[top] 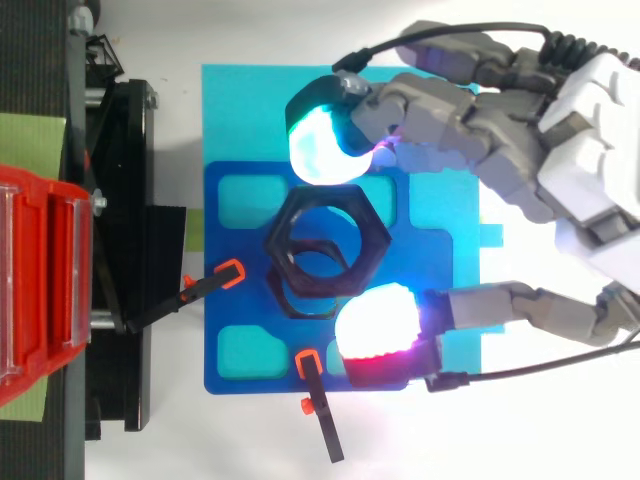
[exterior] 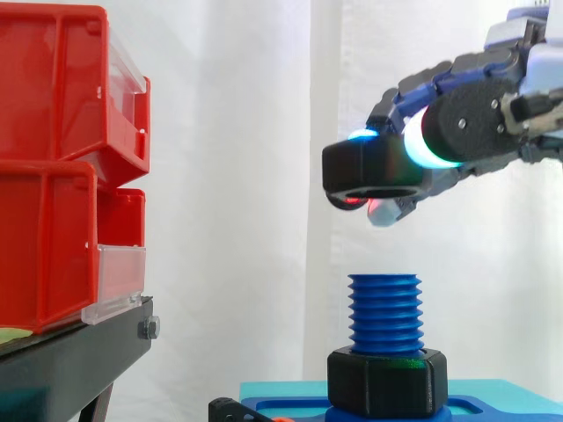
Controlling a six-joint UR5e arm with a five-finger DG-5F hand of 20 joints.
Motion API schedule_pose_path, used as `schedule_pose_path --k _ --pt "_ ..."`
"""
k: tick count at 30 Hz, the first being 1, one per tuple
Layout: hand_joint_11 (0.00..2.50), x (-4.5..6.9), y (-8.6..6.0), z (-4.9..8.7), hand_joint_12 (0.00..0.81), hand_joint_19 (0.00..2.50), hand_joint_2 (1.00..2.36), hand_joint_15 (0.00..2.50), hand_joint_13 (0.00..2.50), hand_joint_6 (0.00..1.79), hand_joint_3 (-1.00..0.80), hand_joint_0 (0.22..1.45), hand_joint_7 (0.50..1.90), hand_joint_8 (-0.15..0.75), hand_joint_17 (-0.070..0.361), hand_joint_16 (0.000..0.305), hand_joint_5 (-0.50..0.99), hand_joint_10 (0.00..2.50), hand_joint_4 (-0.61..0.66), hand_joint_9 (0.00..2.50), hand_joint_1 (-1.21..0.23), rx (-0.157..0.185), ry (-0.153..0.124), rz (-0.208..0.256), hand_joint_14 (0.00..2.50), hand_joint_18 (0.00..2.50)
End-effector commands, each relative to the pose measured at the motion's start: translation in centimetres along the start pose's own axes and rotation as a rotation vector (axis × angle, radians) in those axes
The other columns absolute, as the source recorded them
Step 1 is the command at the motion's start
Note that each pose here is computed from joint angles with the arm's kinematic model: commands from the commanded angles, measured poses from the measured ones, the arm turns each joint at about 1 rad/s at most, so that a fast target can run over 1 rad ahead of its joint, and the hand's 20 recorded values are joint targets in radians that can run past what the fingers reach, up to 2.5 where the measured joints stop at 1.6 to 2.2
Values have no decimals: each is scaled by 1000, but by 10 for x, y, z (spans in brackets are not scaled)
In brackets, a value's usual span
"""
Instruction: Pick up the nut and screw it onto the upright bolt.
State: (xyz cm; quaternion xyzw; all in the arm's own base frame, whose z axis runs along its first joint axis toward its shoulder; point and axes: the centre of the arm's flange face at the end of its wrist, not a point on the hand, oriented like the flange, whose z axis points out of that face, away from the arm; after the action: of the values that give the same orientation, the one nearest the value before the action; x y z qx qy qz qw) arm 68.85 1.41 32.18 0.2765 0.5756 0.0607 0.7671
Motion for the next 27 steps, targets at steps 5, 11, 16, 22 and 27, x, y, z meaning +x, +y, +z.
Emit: schedule_pose_path --k 5,11,16,22,27 --pt "278 15 -10 7 282 0 1000 54 771 504 -500 564 1030 331 58 26 -158 8 310 857 -692 -13 -9 5 2 457" --pt "277 15 -11 8 286 0 1000 48 772 504 -500 564 1031 331 58 26 -158 8 305 858 -691 -16 -8 4 1 459" --pt "271 20 -11 7 284 0 1000 57 772 503 -500 564 1031 330 58 26 -158 8 310 858 -691 -21 1 2 1 461" --pt "275 23 -6 3 287 0 1000 54 772 504 -500 564 1031 329 59 26 -158 8 306 859 -689 -30 22 -6 1 463" --pt "273 25 -4 1 286 0 1000 54 769 503 -500 564 1032 332 60 27 -158 8 305 858 -687 -32 33 -1 2 463"
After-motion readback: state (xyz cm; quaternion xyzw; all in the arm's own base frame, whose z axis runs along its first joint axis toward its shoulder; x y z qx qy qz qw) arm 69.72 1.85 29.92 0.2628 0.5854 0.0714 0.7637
